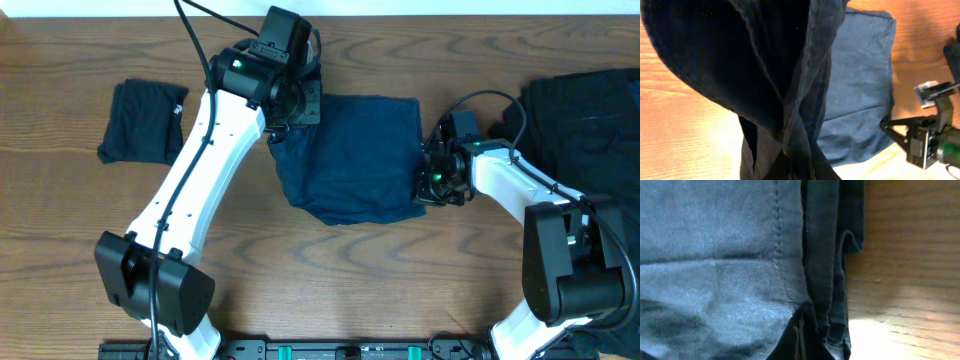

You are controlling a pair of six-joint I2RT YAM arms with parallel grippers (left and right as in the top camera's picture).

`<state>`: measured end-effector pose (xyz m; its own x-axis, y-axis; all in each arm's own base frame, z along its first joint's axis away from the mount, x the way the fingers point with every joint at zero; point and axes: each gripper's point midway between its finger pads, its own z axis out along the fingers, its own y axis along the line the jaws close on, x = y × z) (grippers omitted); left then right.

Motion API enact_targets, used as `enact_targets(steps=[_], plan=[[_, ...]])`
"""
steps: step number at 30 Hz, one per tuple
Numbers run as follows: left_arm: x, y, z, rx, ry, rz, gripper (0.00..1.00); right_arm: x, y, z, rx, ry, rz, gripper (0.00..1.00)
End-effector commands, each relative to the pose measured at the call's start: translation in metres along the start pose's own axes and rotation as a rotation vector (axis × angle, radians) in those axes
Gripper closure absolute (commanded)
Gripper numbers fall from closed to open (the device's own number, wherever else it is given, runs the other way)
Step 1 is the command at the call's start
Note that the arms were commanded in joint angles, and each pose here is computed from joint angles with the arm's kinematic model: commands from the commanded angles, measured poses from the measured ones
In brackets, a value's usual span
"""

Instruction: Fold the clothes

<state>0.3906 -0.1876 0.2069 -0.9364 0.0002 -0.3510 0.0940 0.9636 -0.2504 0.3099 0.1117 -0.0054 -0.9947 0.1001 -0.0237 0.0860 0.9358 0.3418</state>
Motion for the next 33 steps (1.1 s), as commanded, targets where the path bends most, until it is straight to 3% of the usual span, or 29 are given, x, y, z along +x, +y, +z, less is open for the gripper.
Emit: enact_targets(steps=[1,9,25,33], plan=[[-0.006,-0.014,-0.011,0.032,-0.037,-0.03,0.94,0.034,-0.007,0.022,0.031,0.107,0.031,0.99],[0.002,-0.036,0.001,0.049,-0.019,0.018,0.93,0.037,-0.001,0.024,0.03,0.111,0.008,0.99],[0.033,-0.056,0.083,0.006,0.137,0.017,0.93,0.038,0.002,0.025,0.029,0.111,-0.004,0.99],[0.033,-0.08,0.088,0.043,0.104,0.004,0.93,0.038,0.002,0.025,0.029,0.111,-0.004,0.99]])
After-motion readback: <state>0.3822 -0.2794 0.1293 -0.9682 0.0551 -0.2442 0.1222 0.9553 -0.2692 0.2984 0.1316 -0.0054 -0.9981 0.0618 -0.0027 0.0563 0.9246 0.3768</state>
